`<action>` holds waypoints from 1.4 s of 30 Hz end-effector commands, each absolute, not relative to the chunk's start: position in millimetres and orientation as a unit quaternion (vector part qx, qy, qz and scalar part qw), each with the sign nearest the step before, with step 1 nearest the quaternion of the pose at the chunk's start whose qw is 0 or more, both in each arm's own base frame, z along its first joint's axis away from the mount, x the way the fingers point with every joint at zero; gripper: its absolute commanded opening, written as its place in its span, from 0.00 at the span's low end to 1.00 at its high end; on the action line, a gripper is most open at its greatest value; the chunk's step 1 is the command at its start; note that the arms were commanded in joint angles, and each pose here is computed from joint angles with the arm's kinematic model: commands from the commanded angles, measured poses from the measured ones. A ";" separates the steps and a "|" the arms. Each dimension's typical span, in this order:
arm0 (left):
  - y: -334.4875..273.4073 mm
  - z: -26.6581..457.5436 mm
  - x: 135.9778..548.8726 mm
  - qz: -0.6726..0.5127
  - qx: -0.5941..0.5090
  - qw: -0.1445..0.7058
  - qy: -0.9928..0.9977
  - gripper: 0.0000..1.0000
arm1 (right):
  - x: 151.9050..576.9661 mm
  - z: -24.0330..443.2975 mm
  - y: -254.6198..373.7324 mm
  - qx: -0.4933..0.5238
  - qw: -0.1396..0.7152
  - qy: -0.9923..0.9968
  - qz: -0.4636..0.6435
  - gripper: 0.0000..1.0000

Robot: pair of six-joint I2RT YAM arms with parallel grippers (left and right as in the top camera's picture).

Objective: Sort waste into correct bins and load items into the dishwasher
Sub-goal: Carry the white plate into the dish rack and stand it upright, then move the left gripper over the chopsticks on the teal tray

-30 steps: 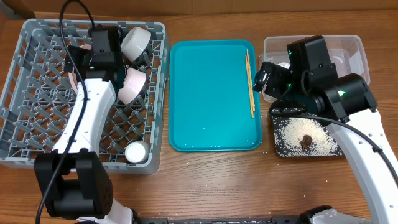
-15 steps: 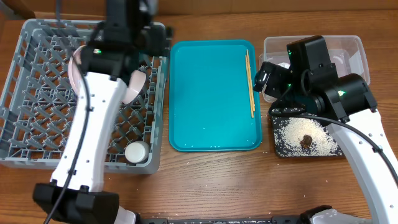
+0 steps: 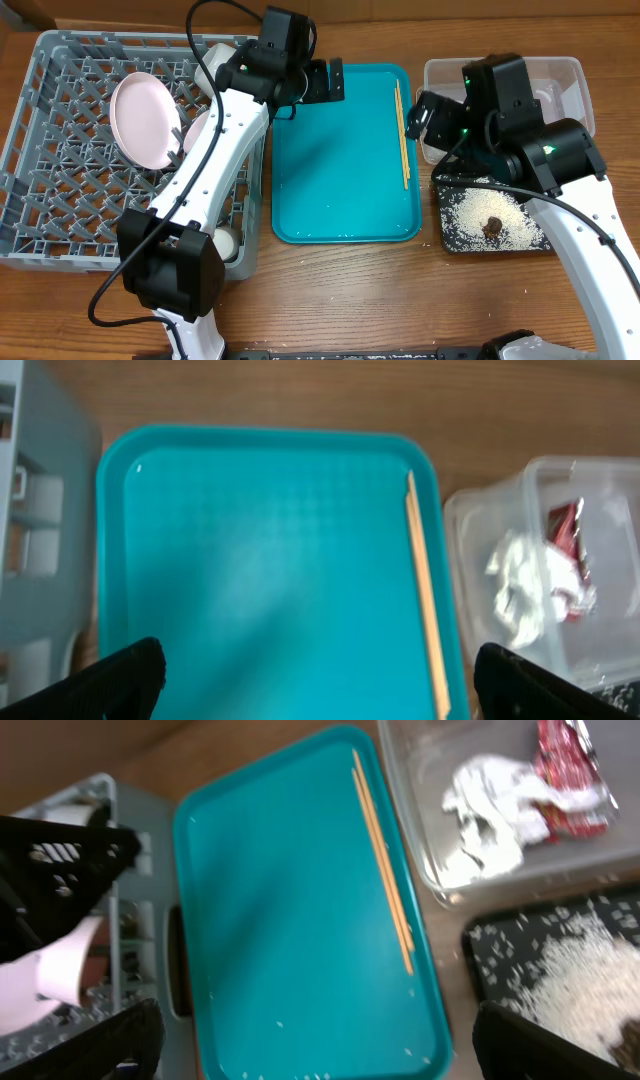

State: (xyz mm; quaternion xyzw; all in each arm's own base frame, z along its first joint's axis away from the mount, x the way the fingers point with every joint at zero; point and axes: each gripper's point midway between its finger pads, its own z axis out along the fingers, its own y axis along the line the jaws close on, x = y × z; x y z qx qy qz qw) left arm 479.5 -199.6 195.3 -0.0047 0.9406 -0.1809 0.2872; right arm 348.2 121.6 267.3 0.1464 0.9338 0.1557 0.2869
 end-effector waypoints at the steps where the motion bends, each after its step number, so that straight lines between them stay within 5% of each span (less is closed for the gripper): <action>1: -242.8 197.0 479.1 -0.201 -0.001 0.302 0.932 1.00 | 354.5 271.8 120.7 0.148 0.303 0.928 0.158 1.00; 9: -309.7 147.0 483.8 -0.195 0.041 0.279 0.939 0.99 | 354.4 271.6 120.7 0.148 0.302 0.928 0.158 1.00; 28: -318.7 78.6 502.2 -0.092 0.005 0.241 0.966 1.00 | 346.1 264.8 118.5 0.149 0.283 0.936 0.149 1.00; 42: -349.7 45.7 496.6 -0.118 -0.028 0.229 0.966 1.00 | 346.1 264.8 118.5 0.149 0.283 0.936 0.149 1.00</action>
